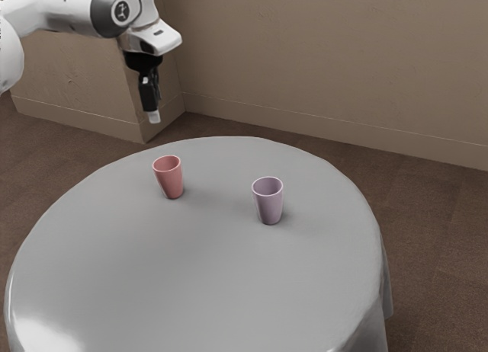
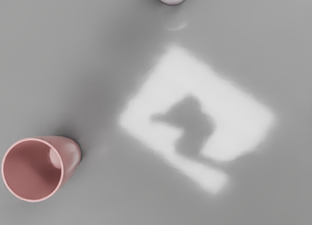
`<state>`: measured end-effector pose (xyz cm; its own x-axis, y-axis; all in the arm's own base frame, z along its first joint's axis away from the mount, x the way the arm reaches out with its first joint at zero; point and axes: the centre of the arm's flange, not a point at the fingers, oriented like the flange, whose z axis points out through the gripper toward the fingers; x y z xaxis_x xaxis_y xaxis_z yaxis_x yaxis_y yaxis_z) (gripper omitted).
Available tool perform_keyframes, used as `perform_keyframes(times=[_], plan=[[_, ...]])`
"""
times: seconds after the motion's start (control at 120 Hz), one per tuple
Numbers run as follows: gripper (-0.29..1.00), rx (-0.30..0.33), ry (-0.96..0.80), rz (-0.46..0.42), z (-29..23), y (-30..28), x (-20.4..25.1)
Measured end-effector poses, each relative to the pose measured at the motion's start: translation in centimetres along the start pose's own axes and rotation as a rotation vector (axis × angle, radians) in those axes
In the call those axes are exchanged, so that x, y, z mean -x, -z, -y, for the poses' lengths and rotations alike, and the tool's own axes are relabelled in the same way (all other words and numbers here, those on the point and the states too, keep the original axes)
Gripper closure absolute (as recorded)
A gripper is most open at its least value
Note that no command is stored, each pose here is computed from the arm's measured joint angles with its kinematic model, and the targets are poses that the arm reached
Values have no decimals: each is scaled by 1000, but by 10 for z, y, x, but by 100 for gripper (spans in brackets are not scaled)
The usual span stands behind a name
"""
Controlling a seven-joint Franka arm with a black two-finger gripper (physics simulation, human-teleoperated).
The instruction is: Place the right cup onto the left cup
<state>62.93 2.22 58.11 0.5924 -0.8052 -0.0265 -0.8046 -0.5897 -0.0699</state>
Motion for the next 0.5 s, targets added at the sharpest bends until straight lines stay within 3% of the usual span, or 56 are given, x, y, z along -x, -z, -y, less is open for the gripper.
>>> perform_keyframes(times=[0.5], plan=[[0, 12, -145, 34, -17, -113, -127]])
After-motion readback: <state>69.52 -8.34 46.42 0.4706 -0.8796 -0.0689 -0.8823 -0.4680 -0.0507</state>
